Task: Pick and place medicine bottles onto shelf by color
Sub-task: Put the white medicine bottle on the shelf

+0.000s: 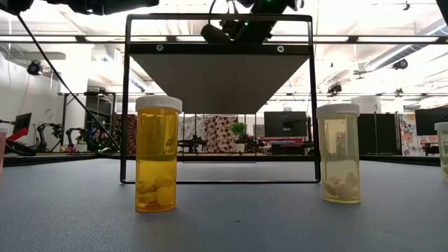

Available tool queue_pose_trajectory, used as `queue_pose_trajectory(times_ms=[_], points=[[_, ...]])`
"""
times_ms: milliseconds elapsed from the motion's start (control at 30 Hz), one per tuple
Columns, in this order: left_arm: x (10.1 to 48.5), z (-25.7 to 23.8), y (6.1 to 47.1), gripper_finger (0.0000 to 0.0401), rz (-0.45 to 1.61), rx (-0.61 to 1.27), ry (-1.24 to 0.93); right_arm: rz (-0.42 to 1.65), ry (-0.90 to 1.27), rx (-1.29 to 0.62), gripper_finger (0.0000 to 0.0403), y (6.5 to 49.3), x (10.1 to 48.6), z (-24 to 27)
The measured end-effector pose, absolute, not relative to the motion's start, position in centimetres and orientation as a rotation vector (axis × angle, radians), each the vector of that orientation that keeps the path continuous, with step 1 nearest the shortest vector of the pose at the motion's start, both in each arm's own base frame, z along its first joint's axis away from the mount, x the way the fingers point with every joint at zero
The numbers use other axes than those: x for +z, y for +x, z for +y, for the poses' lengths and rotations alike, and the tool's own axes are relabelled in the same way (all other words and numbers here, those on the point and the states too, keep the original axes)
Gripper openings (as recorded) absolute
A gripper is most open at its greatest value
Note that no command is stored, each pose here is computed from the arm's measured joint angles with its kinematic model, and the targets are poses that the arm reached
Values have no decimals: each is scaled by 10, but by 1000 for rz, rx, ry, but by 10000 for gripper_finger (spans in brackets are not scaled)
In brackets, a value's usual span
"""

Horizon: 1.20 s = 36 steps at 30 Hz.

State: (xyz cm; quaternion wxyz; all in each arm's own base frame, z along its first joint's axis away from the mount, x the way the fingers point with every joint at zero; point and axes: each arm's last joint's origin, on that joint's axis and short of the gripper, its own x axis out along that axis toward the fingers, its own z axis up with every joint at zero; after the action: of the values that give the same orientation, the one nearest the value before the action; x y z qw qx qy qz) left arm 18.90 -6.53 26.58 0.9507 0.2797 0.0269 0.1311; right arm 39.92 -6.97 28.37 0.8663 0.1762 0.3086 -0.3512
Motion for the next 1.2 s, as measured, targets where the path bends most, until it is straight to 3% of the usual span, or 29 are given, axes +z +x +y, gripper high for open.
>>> queue_pose_trajectory(times_ms=[367,667,767,900,1067,1200], points=[[266,-65,189,88,54,267,569,695,335,-701,253,403,275,-63],[267,-65,189,88,45,269,562,708,308,-676,146,402,277,-59],[269,-65,189,88,28,274,549,743,259,-611,140,395,286,-51],[271,-65,189,88,8,277,535,770,147,-412,151,378,312,-23],[273,-67,189,88,-27,243,522,750,59,12,152,351,328,17],[275,-73,192,90,-119,51,524,550,101,366,138,337,326,35]])
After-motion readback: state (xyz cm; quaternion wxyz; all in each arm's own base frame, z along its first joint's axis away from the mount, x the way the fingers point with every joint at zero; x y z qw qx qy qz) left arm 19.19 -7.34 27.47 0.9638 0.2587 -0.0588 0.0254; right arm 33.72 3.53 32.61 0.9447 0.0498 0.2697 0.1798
